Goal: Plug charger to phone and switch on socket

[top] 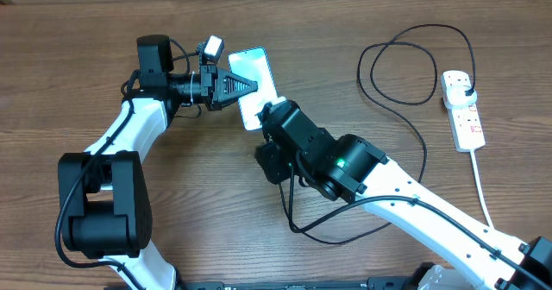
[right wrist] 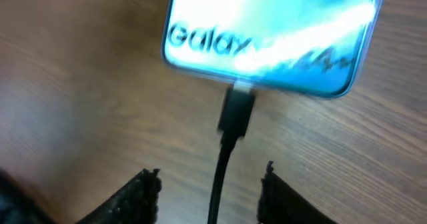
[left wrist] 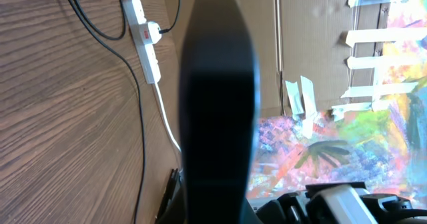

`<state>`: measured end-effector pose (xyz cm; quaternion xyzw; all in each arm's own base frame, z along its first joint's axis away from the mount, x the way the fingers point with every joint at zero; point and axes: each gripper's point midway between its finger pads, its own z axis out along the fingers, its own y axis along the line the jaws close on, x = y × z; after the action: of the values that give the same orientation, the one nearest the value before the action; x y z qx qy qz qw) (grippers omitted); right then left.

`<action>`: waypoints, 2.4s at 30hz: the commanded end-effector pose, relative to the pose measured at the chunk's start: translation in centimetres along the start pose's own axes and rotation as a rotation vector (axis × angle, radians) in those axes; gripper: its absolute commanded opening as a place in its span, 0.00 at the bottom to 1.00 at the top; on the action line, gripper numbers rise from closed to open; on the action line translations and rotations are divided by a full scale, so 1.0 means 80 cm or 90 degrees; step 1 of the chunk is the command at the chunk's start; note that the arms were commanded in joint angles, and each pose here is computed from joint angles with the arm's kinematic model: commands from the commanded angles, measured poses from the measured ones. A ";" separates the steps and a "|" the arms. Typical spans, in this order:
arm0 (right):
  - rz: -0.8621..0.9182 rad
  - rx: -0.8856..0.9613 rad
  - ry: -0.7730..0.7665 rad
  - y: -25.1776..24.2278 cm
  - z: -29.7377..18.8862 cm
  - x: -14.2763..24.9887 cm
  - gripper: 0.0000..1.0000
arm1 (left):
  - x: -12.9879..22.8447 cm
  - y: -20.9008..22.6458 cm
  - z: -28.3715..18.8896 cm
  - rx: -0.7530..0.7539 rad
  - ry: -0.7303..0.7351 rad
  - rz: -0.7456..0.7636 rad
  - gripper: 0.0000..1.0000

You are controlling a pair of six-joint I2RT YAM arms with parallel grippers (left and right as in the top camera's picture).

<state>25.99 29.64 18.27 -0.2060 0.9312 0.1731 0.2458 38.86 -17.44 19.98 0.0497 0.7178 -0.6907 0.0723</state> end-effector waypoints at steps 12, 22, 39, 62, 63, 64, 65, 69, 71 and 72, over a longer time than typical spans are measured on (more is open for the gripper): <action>0.014 0.040 0.005 -0.009 0.032 -0.002 0.23 | -0.001 -0.010 0.002 0.012 0.012 0.032 0.04; 0.009 0.023 -0.044 -0.001 0.033 -0.026 0.04 | 0.006 -0.017 0.002 0.034 0.029 0.058 0.04; -0.028 0.010 -0.152 0.008 0.016 -0.086 0.04 | 0.019 -0.020 0.024 0.042 0.059 0.079 0.04; -0.027 0.006 -0.172 0.005 -0.138 -0.111 1.00 | 0.020 -0.015 0.059 -0.006 0.054 0.182 0.04; -0.026 0.011 -0.174 0.001 -0.156 -0.106 1.00 | 0.017 -0.018 0.070 -0.010 0.055 0.192 0.04; -0.024 0.021 -0.180 -0.005 -0.174 -0.100 1.00 | 0.016 -0.022 0.084 -0.014 0.055 0.205 0.04; -0.022 0.036 -0.186 -0.013 -0.192 -0.094 1.00 | 0.014 -0.028 0.098 -0.016 0.055 0.218 0.04; 0.011 0.099 -0.221 -0.050 -0.253 -0.067 1.00 | 0.014 -0.038 0.149 -0.043 0.041 0.261 0.04; 0.055 0.142 -0.248 -0.075 -0.284 -0.052 1.00 | 0.012 -0.022 0.163 -0.090 0.024 0.256 0.04; 0.076 0.159 -0.259 -0.085 -0.297 -0.045 1.00 | 0.013 -0.009 0.164 -0.119 0.018 0.254 0.04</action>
<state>23.05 19.03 35.57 -0.1599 0.8968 0.1383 0.3885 36.76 -29.43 20.53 0.2223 0.7196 -0.6362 0.1675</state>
